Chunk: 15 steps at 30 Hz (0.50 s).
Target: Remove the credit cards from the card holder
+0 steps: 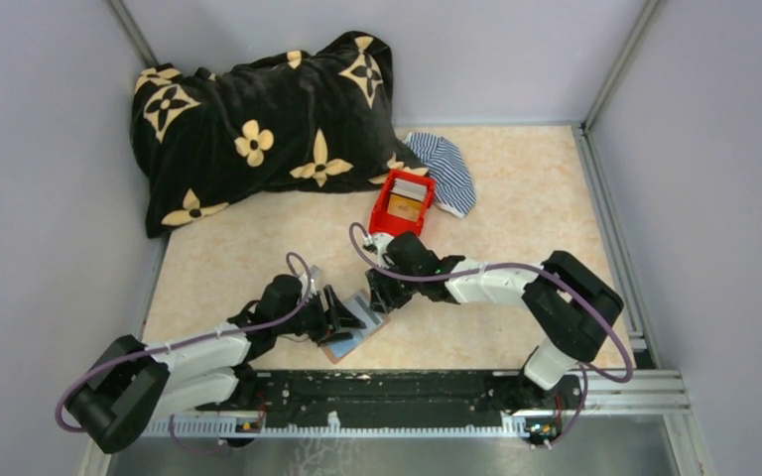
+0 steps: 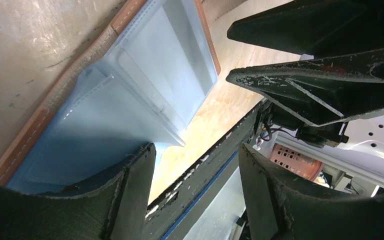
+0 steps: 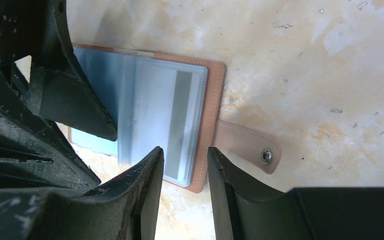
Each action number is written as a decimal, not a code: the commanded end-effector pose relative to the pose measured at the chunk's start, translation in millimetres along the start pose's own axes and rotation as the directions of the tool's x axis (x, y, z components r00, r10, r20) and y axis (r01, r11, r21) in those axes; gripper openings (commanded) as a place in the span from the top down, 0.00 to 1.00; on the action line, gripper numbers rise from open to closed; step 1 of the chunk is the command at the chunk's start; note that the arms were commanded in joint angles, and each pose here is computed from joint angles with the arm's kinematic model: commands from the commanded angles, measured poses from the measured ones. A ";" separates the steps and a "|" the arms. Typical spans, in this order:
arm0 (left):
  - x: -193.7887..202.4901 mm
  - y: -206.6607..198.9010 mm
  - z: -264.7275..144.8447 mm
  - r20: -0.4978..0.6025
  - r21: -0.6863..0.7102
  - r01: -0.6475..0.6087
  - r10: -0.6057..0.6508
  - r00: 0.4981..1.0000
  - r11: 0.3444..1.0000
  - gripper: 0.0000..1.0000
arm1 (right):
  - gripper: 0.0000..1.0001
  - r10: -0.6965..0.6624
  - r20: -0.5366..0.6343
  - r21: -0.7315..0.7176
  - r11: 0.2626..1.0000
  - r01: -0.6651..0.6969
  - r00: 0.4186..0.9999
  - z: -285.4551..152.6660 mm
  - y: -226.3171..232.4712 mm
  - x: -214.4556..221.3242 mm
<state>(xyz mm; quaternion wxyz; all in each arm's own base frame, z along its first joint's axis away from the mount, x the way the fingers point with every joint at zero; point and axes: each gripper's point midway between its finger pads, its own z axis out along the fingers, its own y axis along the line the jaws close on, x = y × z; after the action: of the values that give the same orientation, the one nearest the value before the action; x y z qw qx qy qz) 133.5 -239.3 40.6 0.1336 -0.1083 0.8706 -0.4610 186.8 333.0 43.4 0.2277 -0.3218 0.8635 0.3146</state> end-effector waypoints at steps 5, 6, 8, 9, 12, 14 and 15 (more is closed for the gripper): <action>0.7 15.8 -2.2 0.013 -0.050 -0.003 0.004 1.000 0.999 0.31 | 0.61 -0.021 0.032 -0.034 0.999 0.022 0.999 -3.3 5.9 -13.4; 0.1 15.7 -2.3 0.015 -0.050 -0.005 0.006 1.000 0.999 0.31 | 0.61 -0.025 0.026 -0.038 0.999 0.026 0.999 -1.4 7.5 -11.6; 0.2 15.4 -2.4 0.015 -0.049 -0.005 0.005 1.000 0.999 0.31 | 0.61 -0.028 0.018 -0.038 0.999 0.029 0.999 2.3 10.0 -7.6; 0.7 15.3 -2.6 0.013 -0.048 -0.004 0.004 1.000 0.999 0.31 | 0.61 -0.025 0.018 -0.042 0.999 0.026 1.000 3.6 12.0 -6.3; 1.2 16.3 -3.0 0.014 -0.049 -0.001 0.002 1.000 0.999 0.31 | 0.61 -0.015 0.008 -0.058 0.998 0.016 1.000 6.9 16.6 -0.9; 1.2 17.4 -2.8 0.015 -0.051 -0.003 0.003 1.000 0.999 0.31 | 0.61 -0.010 0.002 -0.064 0.998 0.010 1.000 8.6 17.6 2.1; 1.2 17.7 -2.6 0.014 -0.053 -0.004 0.004 1.000 0.999 0.31 | 0.61 -0.008 -0.004 -0.065 0.998 0.008 1.000 9.5 17.4 4.1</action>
<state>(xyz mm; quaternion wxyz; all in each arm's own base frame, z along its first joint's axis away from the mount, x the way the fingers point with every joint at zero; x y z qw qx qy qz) 133.7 -237.4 41.3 0.1377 -0.1088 0.8700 -0.4607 176.1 335.7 37.7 0.2117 -0.3307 0.8623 0.3197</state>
